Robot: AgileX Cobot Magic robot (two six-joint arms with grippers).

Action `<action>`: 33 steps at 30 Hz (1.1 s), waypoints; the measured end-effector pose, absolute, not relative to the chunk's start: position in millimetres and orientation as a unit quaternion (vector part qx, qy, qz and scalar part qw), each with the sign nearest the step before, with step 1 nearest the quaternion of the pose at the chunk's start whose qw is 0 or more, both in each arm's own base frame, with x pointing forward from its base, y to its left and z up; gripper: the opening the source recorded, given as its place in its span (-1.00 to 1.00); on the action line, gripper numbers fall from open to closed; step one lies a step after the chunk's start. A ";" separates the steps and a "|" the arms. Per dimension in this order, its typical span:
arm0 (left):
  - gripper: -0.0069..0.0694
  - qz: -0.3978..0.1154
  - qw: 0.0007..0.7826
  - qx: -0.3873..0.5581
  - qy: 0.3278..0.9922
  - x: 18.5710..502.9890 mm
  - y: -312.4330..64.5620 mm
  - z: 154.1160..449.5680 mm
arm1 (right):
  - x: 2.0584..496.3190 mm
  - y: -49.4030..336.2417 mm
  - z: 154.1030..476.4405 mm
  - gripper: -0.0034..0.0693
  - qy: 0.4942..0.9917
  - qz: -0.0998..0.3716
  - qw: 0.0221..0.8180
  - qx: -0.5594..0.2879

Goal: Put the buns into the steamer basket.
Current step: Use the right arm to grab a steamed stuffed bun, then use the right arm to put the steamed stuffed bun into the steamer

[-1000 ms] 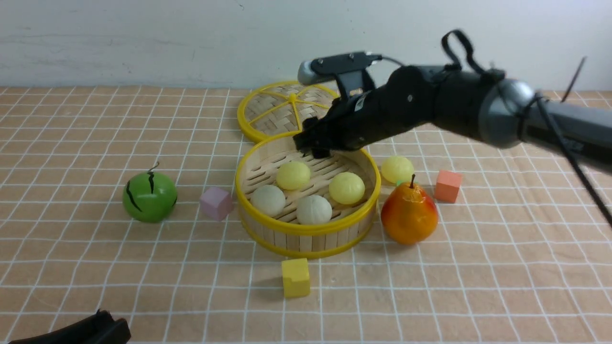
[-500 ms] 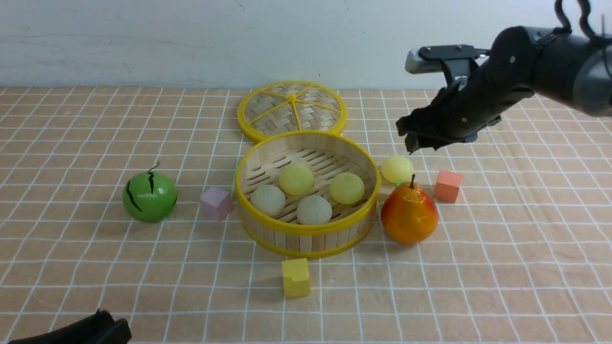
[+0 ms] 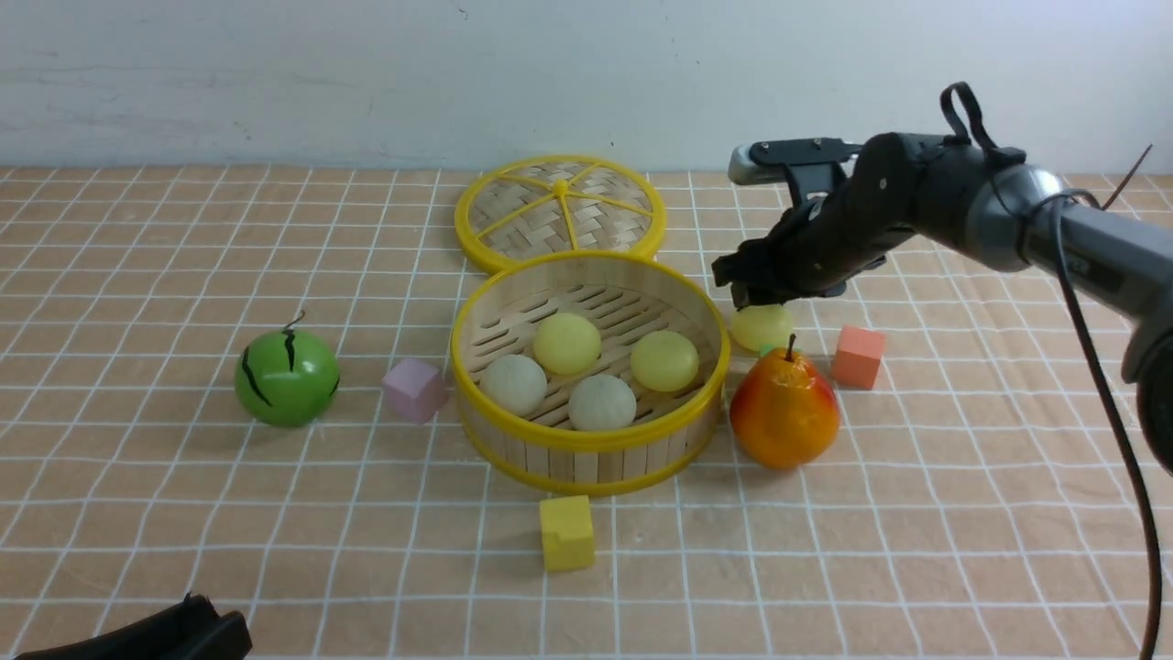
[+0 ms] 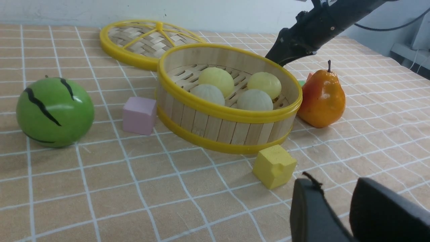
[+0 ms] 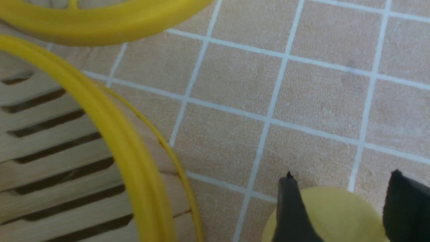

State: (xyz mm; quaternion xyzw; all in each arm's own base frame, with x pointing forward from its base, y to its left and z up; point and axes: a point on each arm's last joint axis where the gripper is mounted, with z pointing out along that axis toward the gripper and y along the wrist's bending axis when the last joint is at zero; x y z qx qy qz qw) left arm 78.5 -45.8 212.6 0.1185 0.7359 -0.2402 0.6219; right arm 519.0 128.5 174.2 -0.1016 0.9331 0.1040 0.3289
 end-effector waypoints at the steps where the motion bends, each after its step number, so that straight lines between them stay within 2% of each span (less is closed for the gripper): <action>1: -0.34 -0.240 0.622 0.118 0.736 78.5 -45.8 212.6 | 521.4 128.1 169.1 0.06 0.933 0.103 0.331 -0.097; 7: -0.33 -0.240 0.622 0.118 0.736 78.5 -45.8 212.6 | 524.2 127.2 163.2 -0.15 0.933 0.099 0.333 -0.093; 11: -0.31 -0.240 0.622 0.118 0.736 78.5 -45.8 212.6 | 521.8 127.0 169.7 -0.61 0.935 0.099 0.328 -0.095; 12: -0.30 -0.240 0.622 0.118 0.736 78.5 -45.8 212.6 | 521.5 127.0 170.7 -0.63 0.935 0.099 0.328 -0.096; 13: -0.30 -0.240 0.622 0.118 0.736 78.5 -45.8 212.6 | 518.7 126.7 177.7 -0.77 0.936 0.099 0.323 -0.101; 15: -0.30 -0.240 0.622 0.118 0.736 78.5 -45.8 212.6 | 513.7 126.1 192.7 -0.88 0.936 0.098 0.319 -0.109; 20: -0.29 -0.240 0.622 0.118 0.736 78.5 -45.8 212.6 | 489.0 128.7 257.8 -0.89 0.929 0.111 0.325 -0.136; 24: -0.27 -0.240 0.622 0.118 0.736 78.5 -45.8 212.6 | 461.2 155.9 302.7 -0.89 0.910 0.159 0.336 -0.183; 28: -0.27 -0.240 0.622 0.118 0.736 78.5 -45.8 212.6 | 450.2 188.8 308.1 -0.89 0.892 0.185 0.349 -0.218; 30: -0.26 -0.240 0.622 0.118 0.736 78.5 -45.8 212.6 | 450.1 214.2 297.2 -0.88 0.882 0.197 0.362 -0.228; 33: -0.25 -0.240 0.622 0.118 0.736 78.5 -45.8 212.6 | 456.0 227.8 281.6 -0.87 0.877 0.198 0.376 -0.226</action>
